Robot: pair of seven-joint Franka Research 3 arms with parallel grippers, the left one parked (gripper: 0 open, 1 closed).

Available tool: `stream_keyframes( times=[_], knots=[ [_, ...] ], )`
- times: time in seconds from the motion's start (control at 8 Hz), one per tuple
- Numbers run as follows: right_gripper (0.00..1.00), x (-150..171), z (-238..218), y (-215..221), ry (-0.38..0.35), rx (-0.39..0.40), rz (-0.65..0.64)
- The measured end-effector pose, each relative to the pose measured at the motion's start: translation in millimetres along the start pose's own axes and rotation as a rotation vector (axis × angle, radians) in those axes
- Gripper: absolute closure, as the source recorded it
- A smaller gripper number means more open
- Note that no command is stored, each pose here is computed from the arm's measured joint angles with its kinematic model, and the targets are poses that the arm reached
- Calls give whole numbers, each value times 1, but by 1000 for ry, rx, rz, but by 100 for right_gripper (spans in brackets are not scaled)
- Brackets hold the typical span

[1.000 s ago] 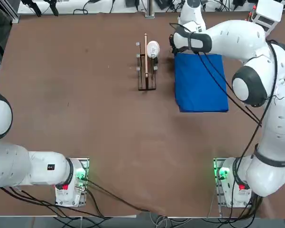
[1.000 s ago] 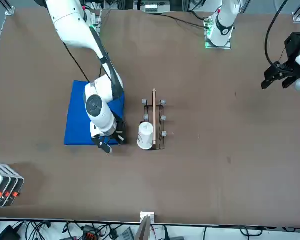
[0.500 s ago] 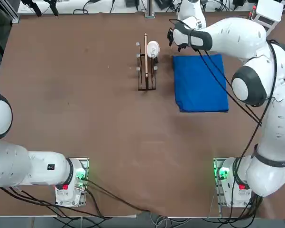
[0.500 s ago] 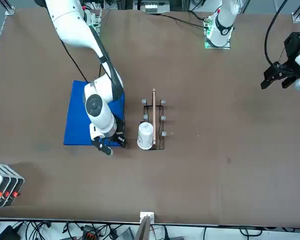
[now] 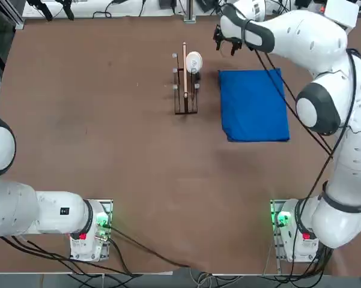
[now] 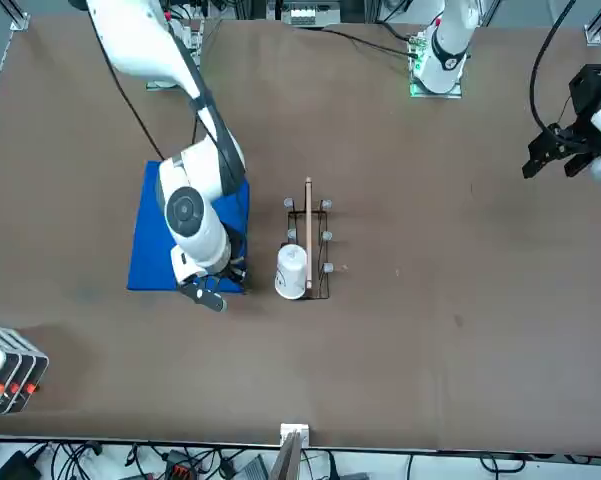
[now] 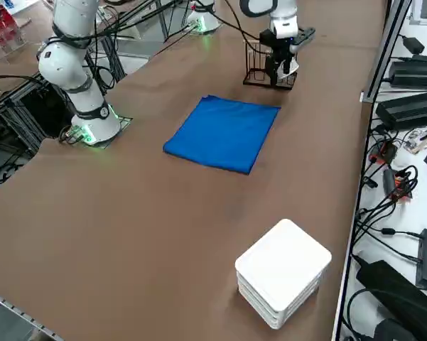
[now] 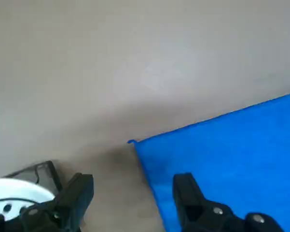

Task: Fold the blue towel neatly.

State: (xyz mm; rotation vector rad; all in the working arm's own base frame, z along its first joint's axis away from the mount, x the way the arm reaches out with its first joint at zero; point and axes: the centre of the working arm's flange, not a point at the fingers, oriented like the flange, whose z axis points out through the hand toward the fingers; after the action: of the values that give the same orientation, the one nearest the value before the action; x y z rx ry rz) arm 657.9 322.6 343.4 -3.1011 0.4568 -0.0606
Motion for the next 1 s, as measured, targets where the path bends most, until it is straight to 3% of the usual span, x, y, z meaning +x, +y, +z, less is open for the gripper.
stream_keyframes(
  times=[0.38,0.75,1.0],
  knots=[
    [0,19,-66,57,-60,-69,-199],
    [0,53,-144,153,-80,-61,-336],
    [0,58,-196,210,-77,-58,-373]
  ],
)
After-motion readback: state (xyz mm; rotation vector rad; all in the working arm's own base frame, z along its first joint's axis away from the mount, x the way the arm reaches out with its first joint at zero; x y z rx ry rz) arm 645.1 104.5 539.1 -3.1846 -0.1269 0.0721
